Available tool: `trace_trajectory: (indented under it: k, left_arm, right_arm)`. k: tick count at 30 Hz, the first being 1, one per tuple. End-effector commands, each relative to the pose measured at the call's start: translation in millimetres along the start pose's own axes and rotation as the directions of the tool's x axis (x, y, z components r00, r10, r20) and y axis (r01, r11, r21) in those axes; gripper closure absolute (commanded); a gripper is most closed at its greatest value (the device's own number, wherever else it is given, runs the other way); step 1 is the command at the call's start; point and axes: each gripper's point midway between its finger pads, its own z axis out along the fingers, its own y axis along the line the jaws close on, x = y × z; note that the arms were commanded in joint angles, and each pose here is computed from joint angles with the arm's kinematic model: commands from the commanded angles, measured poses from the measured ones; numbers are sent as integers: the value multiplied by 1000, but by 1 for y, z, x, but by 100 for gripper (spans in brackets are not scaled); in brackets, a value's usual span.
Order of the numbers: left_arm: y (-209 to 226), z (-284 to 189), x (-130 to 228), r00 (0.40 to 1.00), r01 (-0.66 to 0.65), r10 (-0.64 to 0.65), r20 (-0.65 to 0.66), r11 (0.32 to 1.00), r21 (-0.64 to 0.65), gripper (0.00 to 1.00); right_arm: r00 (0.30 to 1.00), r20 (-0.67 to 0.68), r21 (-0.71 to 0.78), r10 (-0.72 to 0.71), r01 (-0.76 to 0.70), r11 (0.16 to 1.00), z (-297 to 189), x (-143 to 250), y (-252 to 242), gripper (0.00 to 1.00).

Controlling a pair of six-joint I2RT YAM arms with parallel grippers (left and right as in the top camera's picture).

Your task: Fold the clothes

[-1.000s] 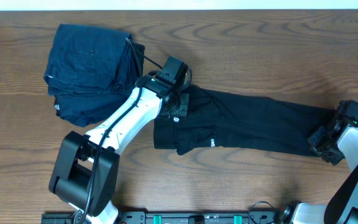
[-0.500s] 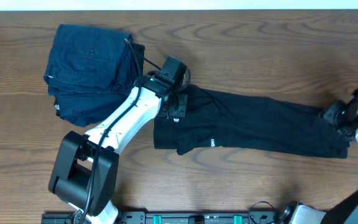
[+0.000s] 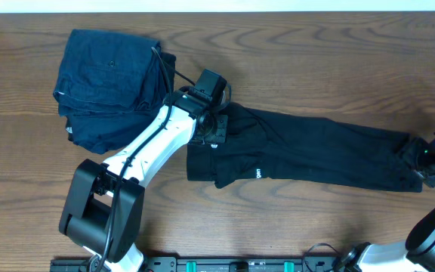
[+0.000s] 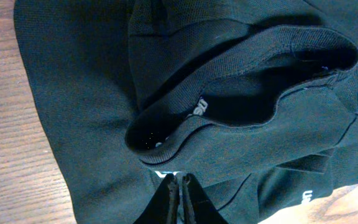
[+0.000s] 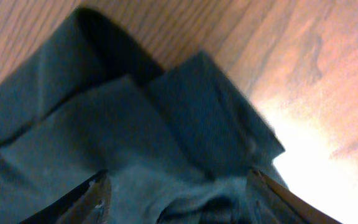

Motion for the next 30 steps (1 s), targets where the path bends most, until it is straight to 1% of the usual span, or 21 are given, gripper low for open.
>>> trace_trajectory:
  k: [1, 9, 10, 13, 14, 15, 17, 19, 22, 26, 30]
  left_arm:
    - [4, -4, -1, 1000, -9, 9, 11, 1000, -11, 93]
    - [4, -4, 0, 1000, -9, 9, 10, 1000, -11, 93]
    - [4, -4, 0, 1000, -9, 9, 10, 1000, -11, 93]
    - [4, -4, -1, 1000, -9, 9, 11, 1000, -12, 93]
    - [4, -4, -1, 1000, -9, 9, 11, 1000, -11, 93]
    - [4, -4, -1, 1000, -9, 9, 11, 1000, -11, 93]
    - [4, -4, -1, 1000, -9, 9, 11, 1000, -11, 93]
    - [4, -4, -1, 1000, -9, 9, 11, 1000, -12, 93]
    - [4, -4, -1, 1000, -9, 9, 11, 1000, -11, 93]
    - [4, -4, 0, 1000, -8, 8, 11, 1000, -11, 93]
    - [4, -4, 1, 1000, -8, 8, 3, 1000, -14, 93]
  right_arm:
    - [999, -21, -63, -29, 28, 998, 11, 1, 4, 34]
    - [994, -104, -47, -37, 32, 998, 52, 13, -2, 35]
    - [992, -115, -47, -42, 36, 998, 56, 16, -3, 38]
    - [989, -143, -45, -43, 37, 998, 65, 22, -3, 59]
    - [988, -145, -45, -45, 39, 998, 65, 22, -3, 62]
    - [989, -143, -47, -49, 42, 998, 65, 22, -1, 63]
    - [990, -132, -78, -58, 48, 996, 64, 19, 7, 59]
    - [989, -127, -111, -72, 58, 992, 64, 19, 16, 58]
    - [986, -129, -117, -102, 87, 989, 65, 21, 26, 57]
    - [985, -106, -67, -137, 130, 989, 65, 16, 28, 43]
    - [985, -76, -82, -155, 149, 985, 48, -1, 35, 32]
